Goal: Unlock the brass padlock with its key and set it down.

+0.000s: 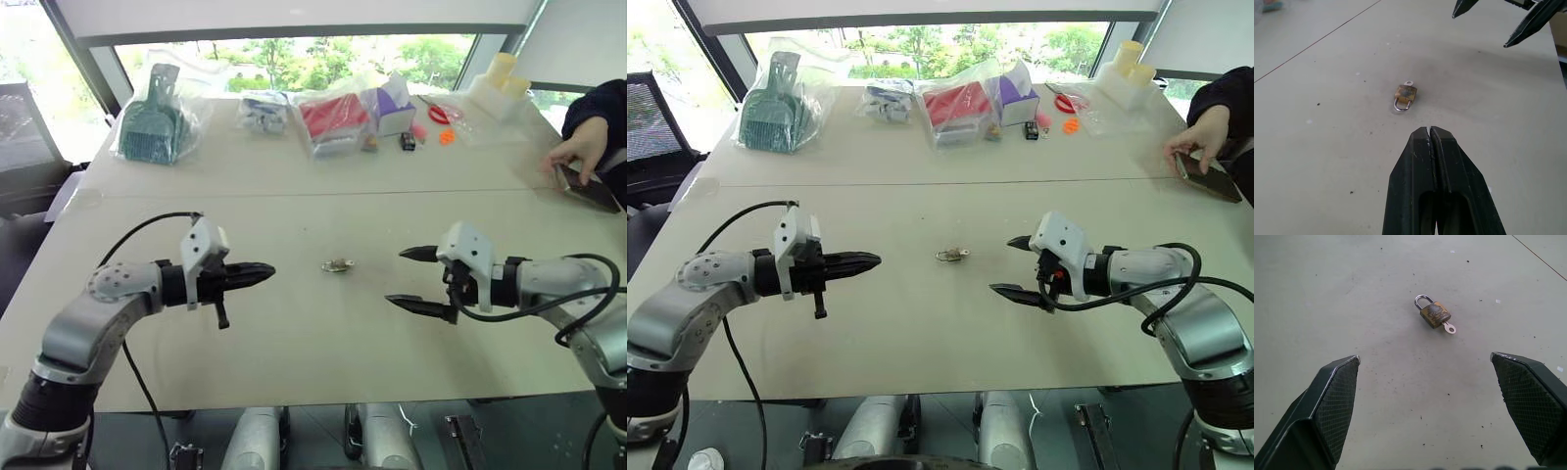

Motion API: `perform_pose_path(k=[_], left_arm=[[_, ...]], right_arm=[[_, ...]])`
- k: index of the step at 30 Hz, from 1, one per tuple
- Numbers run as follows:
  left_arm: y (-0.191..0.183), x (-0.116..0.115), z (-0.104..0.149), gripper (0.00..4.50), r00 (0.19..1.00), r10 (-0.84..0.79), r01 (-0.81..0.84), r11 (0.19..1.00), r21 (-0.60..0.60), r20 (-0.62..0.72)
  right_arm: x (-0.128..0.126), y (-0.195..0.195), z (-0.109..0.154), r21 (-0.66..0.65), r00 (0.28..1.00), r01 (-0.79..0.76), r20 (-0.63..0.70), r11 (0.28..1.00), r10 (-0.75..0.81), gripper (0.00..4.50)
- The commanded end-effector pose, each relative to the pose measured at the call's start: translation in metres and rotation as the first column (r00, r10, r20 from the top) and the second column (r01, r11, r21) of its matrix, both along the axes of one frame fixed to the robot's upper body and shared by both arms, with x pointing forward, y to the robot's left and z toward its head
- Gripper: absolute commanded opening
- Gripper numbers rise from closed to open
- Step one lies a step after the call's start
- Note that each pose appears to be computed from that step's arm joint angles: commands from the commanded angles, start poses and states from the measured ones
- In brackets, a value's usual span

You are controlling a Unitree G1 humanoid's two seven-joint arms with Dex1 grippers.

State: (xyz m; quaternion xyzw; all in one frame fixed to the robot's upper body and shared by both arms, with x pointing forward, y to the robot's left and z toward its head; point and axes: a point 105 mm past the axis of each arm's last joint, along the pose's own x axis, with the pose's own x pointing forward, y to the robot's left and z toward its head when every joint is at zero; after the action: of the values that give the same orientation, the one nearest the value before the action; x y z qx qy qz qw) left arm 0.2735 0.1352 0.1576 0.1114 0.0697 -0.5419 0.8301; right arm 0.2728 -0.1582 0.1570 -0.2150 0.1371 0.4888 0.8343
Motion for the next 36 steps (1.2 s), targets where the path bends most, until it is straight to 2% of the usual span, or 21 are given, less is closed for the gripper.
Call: perform_pose_path(k=[1, 34, 36], left_arm=[[0.000, 0.001, 0.008, 0.00, 0.999, -0.014, 0.014, 1.000, 0.002, 0.046], [-0.014, 0.010, -0.004, 0.00, 0.998, -0.048, 0.047, 0.998, 0.035, 0.033], [-0.024, 0.015, -0.012, 0.55, 0.996, -0.079, 0.078, 0.996, 0.041, 0.039]], right_arm=[[0.000, 0.003, 0.008, -0.008, 0.999, -0.024, 0.041, 1.000, 0.025, 4.44], [0.006, 0.006, 0.014, -0.022, 0.996, -0.030, 0.084, 0.999, 0.032, 4.44], [0.006, 0.007, 0.014, -0.020, 0.996, -0.026, 0.089, 0.999, 0.028, 4.50]])
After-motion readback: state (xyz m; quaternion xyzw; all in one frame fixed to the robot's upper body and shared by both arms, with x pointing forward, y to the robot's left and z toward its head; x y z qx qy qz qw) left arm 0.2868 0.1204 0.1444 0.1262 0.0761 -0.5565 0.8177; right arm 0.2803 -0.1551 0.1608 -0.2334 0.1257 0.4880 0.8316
